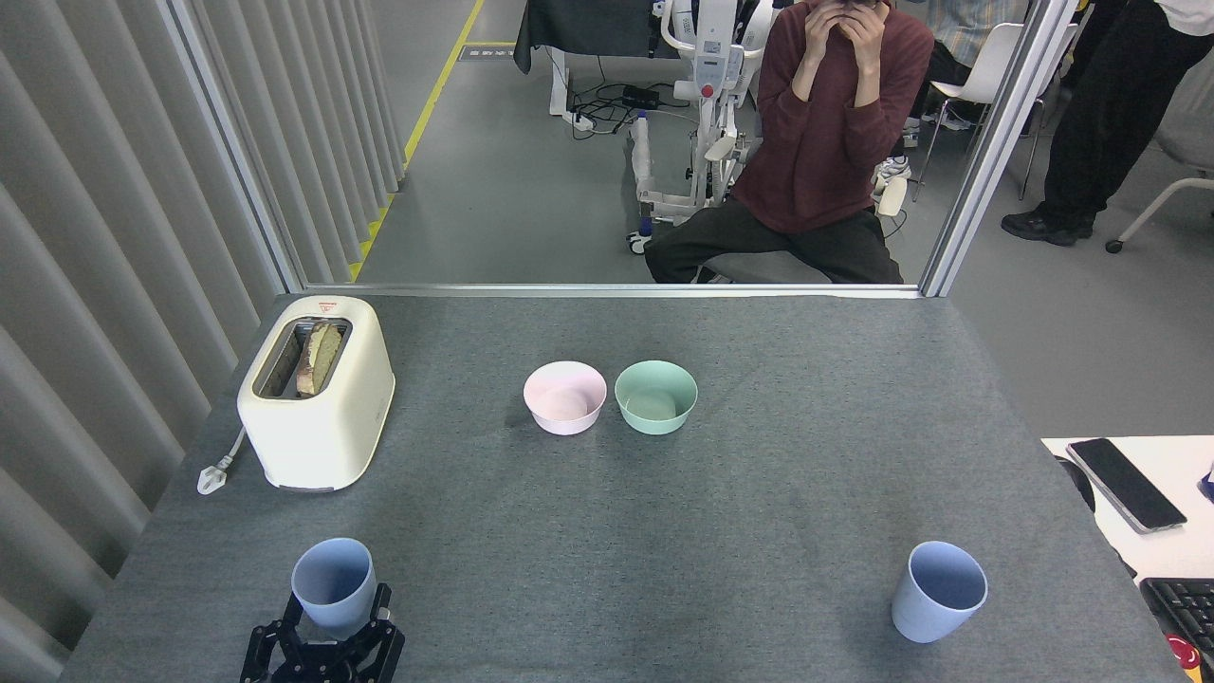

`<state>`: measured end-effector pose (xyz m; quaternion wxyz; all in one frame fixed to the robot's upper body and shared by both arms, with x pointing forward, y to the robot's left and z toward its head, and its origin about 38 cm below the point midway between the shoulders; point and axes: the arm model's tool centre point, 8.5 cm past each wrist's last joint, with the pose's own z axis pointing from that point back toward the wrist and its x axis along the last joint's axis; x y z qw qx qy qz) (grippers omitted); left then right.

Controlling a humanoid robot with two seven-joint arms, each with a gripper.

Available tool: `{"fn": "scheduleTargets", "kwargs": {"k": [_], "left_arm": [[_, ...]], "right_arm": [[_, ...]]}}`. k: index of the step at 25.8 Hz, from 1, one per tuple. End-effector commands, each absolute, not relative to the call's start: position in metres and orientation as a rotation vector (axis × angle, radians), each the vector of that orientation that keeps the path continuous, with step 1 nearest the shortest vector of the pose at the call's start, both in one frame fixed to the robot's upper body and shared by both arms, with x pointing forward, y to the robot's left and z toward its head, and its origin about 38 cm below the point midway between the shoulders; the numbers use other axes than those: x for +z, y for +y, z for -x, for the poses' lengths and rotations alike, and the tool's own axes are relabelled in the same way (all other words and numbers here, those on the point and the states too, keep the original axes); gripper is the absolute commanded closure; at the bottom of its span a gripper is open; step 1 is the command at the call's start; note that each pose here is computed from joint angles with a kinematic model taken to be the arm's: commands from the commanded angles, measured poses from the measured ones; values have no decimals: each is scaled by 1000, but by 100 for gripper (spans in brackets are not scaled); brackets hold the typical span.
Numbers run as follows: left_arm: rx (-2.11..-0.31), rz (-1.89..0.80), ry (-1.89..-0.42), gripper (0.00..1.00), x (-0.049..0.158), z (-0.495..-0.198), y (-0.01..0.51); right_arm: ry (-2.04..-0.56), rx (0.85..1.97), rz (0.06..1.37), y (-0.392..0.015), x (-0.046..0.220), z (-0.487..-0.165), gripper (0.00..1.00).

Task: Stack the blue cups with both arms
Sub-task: 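Grasp the blue cup nearest the left gripper and lift it, then carry the held blue cup toward the middle of the table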

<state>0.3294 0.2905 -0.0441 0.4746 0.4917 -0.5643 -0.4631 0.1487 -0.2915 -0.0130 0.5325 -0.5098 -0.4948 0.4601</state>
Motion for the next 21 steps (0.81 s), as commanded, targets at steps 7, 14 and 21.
{"fn": "scheduleTargets", "kwargs": {"k": [7,14,21], "left_arm": [[-1144,-1187,-1403,44,-43,-346,277],[-1160,-1204,-1693,42,35,-391,236],[-1526,-918,-2062,42,62,-366,104]], "right_arm": [[-1177,1097,1218,-292,-15,-148,0],[-1182,1099,1215,-291,-15,-149,0],[-1180,1109,1221,-291,-15,-150,0]]}}
